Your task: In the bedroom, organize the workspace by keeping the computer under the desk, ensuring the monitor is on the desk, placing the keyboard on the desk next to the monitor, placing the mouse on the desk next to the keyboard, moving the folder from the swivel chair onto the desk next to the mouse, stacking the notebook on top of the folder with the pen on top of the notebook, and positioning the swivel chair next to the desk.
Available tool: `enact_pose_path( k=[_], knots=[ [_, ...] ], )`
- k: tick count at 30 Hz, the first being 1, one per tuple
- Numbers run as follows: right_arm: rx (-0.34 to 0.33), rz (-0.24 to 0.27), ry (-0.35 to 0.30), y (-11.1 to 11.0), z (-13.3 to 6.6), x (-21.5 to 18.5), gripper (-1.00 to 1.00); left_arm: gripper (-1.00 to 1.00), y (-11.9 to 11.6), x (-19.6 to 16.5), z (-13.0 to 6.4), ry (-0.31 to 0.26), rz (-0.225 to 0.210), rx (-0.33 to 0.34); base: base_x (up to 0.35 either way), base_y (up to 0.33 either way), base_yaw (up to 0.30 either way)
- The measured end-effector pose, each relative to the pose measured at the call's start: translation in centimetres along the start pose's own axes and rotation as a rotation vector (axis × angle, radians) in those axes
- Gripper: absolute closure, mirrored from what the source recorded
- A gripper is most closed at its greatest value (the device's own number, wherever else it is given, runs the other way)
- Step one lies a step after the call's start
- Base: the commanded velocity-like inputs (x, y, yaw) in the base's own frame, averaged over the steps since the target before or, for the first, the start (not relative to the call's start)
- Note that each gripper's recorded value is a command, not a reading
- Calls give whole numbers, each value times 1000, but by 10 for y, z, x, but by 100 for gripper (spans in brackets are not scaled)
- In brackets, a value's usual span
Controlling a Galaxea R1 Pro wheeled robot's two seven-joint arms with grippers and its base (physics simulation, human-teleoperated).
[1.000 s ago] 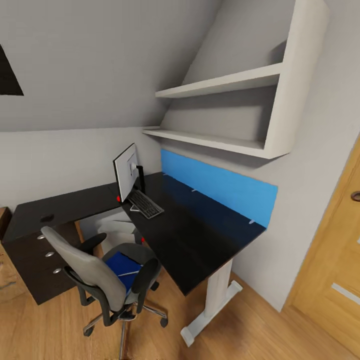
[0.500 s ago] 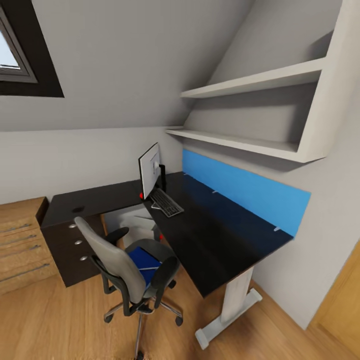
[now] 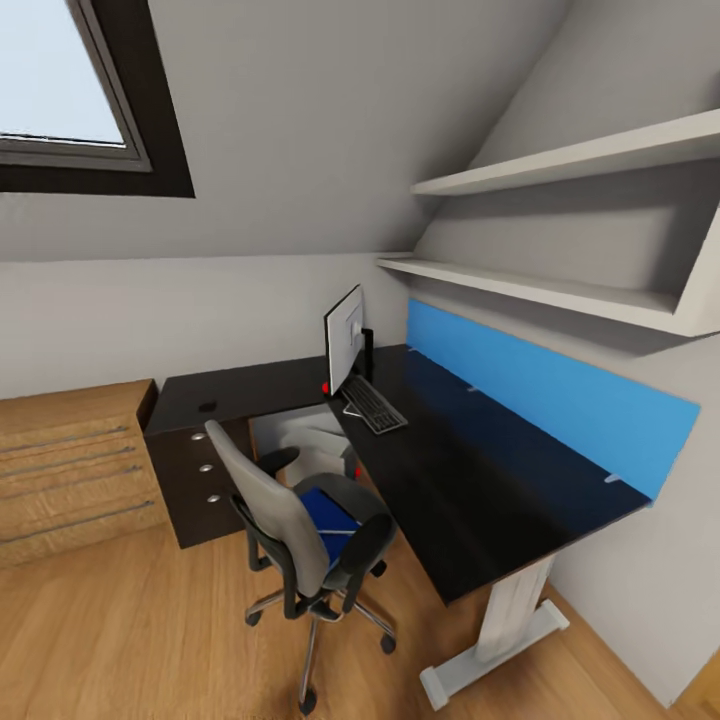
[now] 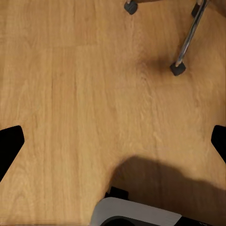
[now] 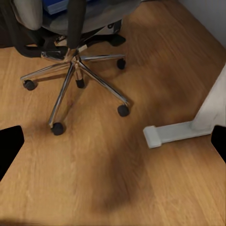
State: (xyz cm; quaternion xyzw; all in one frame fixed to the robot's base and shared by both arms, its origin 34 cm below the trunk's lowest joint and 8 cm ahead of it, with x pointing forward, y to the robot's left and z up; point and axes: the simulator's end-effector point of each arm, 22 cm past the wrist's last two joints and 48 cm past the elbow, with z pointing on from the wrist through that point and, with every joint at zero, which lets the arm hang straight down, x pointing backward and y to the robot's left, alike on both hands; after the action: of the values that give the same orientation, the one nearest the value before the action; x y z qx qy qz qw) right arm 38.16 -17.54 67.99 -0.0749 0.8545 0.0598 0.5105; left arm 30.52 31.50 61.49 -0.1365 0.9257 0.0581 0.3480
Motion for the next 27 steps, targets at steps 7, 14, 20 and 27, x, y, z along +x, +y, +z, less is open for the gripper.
enact_pose_path(
  k=[7,14,20,27],
  knots=[
    [-1,0,2,0,0,1,-100,-100,0,0,0,0,0,0,-15,-30,286],
    [-4,-2,5,0,0,2,-100,-100,1,0,0,2,-4,-5,-201,-209,208],
    [-8,-4,9,2,-2,3,-100,-100,7,-2,1,-5,-32,-28,-85,-39,26],
    [-12,-4,24,3,-5,9,-100,-100,26,-14,0,-59,-113,-99,-13,-6,4]
  ],
)
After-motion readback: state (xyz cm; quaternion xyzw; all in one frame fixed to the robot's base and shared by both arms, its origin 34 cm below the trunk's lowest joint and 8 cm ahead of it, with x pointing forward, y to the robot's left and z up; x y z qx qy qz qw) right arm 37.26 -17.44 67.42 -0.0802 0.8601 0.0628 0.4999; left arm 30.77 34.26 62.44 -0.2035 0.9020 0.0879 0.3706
